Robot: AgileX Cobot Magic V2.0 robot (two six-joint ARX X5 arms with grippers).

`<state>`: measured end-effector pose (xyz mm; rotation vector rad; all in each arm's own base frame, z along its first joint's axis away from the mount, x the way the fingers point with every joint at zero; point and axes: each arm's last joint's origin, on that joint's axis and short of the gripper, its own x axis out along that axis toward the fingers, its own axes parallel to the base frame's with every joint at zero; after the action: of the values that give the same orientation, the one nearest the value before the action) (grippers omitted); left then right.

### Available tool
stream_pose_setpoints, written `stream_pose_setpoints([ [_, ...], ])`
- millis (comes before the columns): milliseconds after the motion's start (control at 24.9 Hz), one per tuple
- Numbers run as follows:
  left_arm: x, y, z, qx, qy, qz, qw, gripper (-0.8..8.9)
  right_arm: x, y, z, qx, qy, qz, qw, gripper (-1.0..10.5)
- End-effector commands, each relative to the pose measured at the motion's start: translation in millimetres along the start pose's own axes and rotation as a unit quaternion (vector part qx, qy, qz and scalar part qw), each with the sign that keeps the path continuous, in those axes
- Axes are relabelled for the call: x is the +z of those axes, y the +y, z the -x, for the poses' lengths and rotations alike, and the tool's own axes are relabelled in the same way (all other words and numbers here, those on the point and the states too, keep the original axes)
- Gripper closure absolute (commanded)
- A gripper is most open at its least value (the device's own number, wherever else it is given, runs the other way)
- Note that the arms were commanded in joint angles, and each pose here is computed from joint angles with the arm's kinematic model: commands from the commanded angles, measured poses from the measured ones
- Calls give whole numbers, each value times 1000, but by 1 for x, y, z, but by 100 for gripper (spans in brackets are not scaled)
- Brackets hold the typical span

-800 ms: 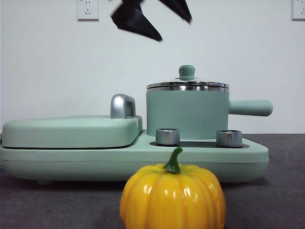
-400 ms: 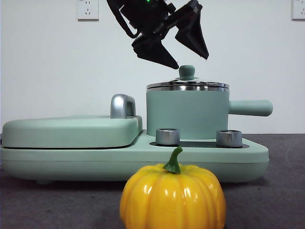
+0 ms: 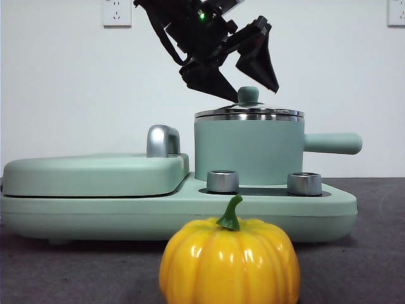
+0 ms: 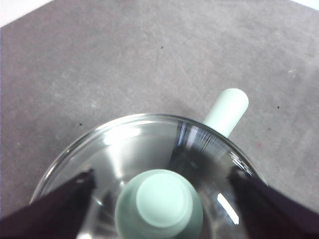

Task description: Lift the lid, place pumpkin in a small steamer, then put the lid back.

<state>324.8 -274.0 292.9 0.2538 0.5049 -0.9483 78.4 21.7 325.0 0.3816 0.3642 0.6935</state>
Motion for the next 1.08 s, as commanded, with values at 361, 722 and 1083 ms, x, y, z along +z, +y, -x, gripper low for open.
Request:
stream_pose_setpoints([
  [361, -1, -1, -10, -6, 14, -11, 1000, 586, 4, 3, 1, 2, -7, 8, 1000, 450],
  [722, -1, -1, -10, -5, 12, -13, 1000, 727, 4, 2, 1, 1, -8, 8, 1000, 450],
  [1083, 36, -4, 27, 3, -31, -23, 999, 727, 1, 0, 1, -16, 3, -4, 1000, 450],
])
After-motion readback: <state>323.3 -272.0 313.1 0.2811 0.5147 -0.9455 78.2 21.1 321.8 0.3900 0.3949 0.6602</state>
